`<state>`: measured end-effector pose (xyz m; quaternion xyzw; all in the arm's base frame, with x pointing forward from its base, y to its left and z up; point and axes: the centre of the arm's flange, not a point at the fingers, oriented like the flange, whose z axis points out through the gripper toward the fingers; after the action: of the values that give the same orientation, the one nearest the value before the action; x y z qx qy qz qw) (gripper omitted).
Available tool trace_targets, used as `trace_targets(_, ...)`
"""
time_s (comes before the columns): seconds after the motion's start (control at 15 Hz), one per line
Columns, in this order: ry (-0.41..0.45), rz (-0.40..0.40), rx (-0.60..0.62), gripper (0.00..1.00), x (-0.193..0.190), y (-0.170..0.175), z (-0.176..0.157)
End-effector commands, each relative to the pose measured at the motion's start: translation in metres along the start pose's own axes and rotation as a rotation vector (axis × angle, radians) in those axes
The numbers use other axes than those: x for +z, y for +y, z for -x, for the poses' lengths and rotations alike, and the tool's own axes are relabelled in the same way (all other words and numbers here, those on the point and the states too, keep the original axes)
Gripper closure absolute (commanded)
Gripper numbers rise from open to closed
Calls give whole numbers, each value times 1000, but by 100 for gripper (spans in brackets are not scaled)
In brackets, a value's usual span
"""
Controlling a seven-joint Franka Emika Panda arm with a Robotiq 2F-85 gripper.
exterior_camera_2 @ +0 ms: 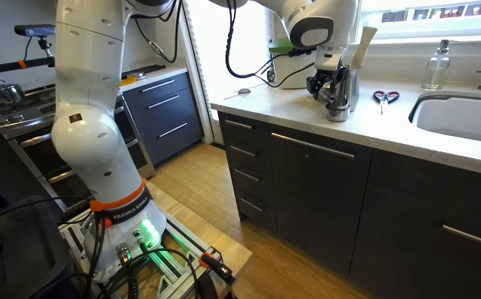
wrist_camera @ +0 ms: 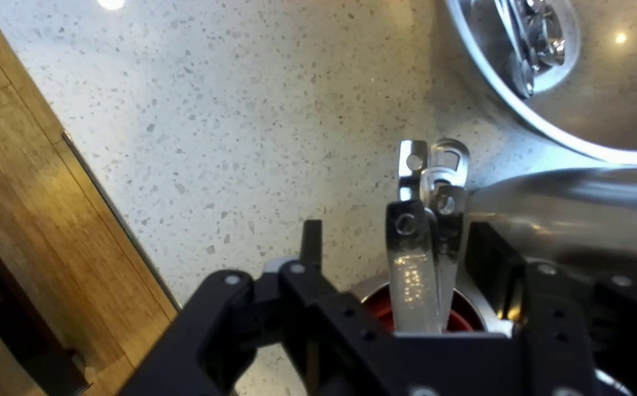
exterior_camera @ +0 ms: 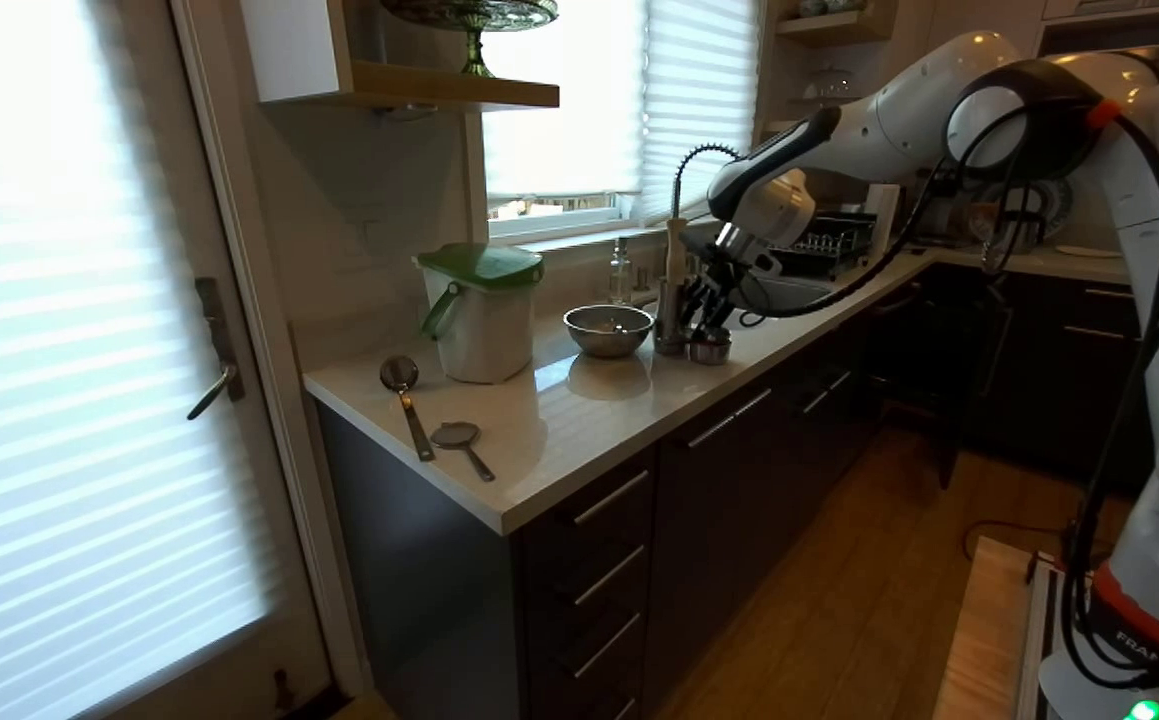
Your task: Put the measuring cup onto the other measuring cups
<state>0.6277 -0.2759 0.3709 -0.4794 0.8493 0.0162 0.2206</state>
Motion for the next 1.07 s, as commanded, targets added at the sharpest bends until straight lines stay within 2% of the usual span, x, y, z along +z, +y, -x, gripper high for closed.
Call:
trace_targets(0.0,65,-32,17,44,8,-2,9)
trace_targets(0.07,84,-49,19,53,8,-4,10)
trace_targets(0.2,123,-71,17,50,11,-7,14)
trace_targets(0.27,138,-81,16,58,13,-7,15)
trace_targets(0.33,153,-85,15,55,15,-9,16)
trace_targets(0.47,176,-83,11,58,20,-9,18)
trace_targets(0.8,211,-63,-4,56,29,-8,21)
trace_targets(1.0,226,-57,-16,59,32,-9,24)
